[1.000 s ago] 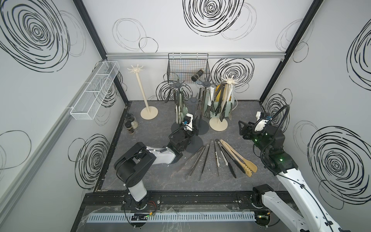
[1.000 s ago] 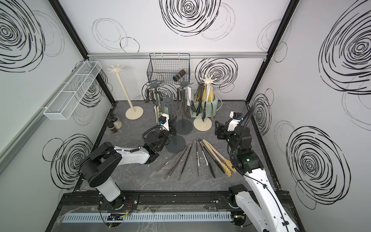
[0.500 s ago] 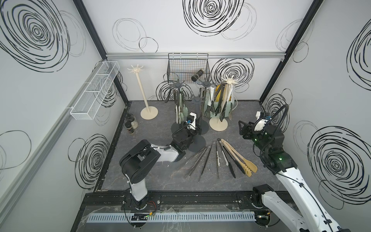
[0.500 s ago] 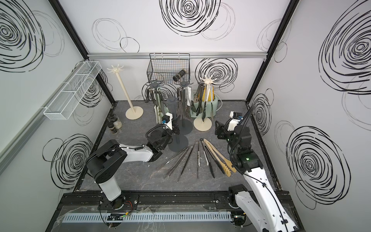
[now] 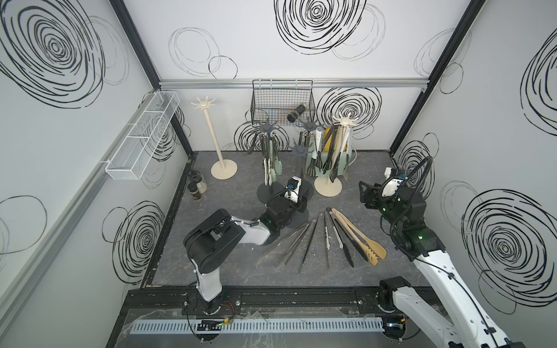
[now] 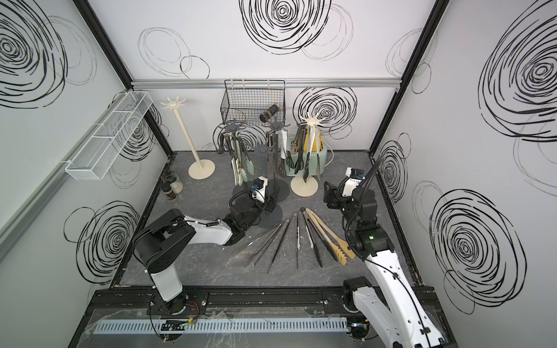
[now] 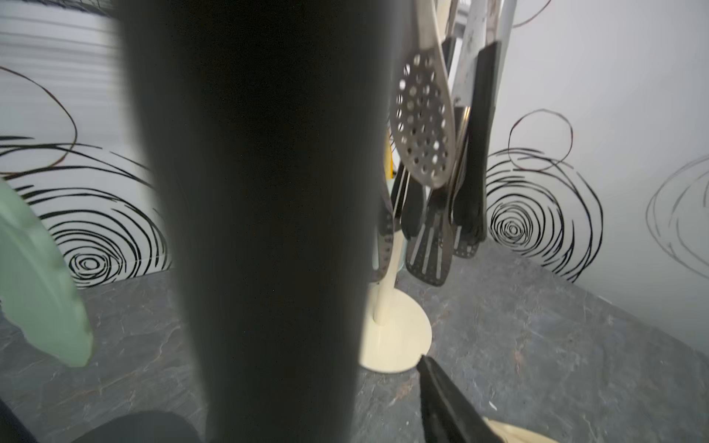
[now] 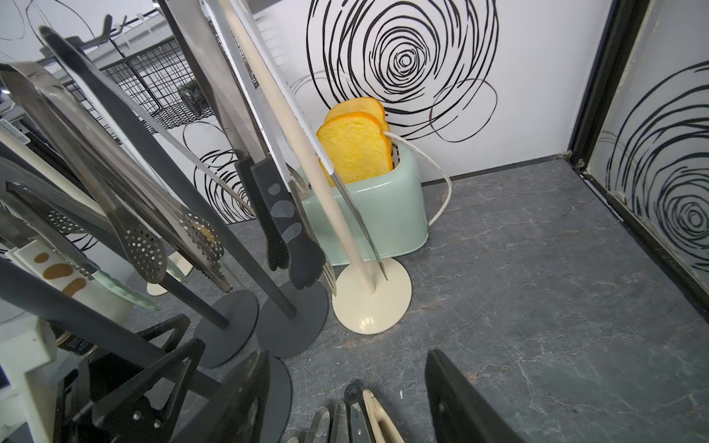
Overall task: Hang food tongs on kitchen utensil racks
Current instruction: Place the rack at the center of the board, then pick up the food tongs from the center of the board.
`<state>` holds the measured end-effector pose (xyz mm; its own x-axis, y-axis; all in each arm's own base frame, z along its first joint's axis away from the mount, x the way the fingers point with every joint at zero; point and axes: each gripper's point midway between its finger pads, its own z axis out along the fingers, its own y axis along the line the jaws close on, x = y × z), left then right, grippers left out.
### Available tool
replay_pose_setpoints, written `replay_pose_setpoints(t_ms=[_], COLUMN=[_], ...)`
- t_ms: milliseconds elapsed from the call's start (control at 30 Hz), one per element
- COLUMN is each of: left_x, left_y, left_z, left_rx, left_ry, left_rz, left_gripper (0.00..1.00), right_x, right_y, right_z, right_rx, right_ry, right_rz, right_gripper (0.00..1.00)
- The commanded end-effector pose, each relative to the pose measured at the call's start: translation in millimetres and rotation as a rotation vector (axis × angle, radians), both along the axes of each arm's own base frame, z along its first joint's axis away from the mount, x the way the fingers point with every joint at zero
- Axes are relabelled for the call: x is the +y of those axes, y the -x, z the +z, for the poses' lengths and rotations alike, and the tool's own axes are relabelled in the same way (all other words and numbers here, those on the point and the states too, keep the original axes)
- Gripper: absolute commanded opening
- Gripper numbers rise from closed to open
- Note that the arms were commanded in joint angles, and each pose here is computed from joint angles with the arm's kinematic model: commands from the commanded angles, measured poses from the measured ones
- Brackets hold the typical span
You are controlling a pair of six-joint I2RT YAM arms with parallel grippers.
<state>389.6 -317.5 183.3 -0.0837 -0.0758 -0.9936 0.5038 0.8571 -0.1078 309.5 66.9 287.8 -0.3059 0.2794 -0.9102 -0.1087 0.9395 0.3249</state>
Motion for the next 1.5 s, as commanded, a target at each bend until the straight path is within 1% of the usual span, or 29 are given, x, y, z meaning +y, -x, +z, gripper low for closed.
replay_pose_setpoints(t_ms=[0, 300, 400, 633, 733, 833, 933, 1033, 1133, 1200, 1300, 1367, 1467], left_x=[4.8, 28.6, 36.0, 56.7, 69.2, 81.6, 93.3, 106.3, 118.9, 125.0, 129.3, 129.9, 128.3], left_y=[6.4, 20.8, 29.2, 53.6, 65.6, 75.7, 86.1, 94.8, 103.0, 108.9, 116.2, 119.5, 123.9], left_z=[13.5, 23.3, 28.1, 38.6, 46.2, 46.4, 41.2, 33.4, 27.5, 23.3, 15.0, 9.2, 1.3], left_rx=[-0.009, -0.003, 0.005, 0.037, 0.072, 0.147, 0.226, 0.302, 0.358, 0.384, 0.41, 0.428, 0.447], left_ry=[-0.003, -0.05, -0.058, -0.066, -0.034, 0.002, 0.047, 0.097, 0.158, 0.196, 0.23, 0.24, 0.238], left_rz=[-0.009, 0.028, 0.027, 0.018, 0.019, 0.02, 0.016, 0.02, 0.023, 0.017, 0.003, -0.008, -0.032], left_gripper=[0.58, 0.59, 0.59, 0.6, 0.6, 0.6, 0.6, 0.6, 0.6, 0.59, 0.59, 0.59, 0.58], right_x=[-2.9, -1.6, -1.0, 6.6, 5.5, 5.1, 7.7, 6.0, -4.0, -12.9, -16.7, -18.1, -20.2], right_y=[1.7, 7.3, 9.2, 13.1, 13.3, 11.5, 8.9, 6.6, 5.1, 5.1, 7.0, 9.1, 11.4], right_z=[-0.7, -18.0, -29.5, -67.6, -87.0, -109.3, -128.3, -153.1, -178.3, -196.1, -222.6, -238.1, -252.7], right_rx=[0.004, 0.078, 0.143, 0.327, 0.406, 0.491, 0.556, 0.653, 0.767, 0.853, 0.961, 1.008, 1.045], right_ry=[0.012, 0.015, 0.036, 0.104, 0.13, 0.133, 0.131, 0.146, 0.186, 0.204, 0.222, 0.232, 0.239], right_rz=[-0.005, 0.009, 0.019, 0.098, 0.109, 0.109, 0.121, 0.109, 0.058, 0.004, -0.012, -0.019, -0.032], right_gripper=[0.67, 0.7, 0.7, 0.7, 0.7, 0.68, 0.67, 0.66, 0.66, 0.66, 0.64, 0.63, 0.62])
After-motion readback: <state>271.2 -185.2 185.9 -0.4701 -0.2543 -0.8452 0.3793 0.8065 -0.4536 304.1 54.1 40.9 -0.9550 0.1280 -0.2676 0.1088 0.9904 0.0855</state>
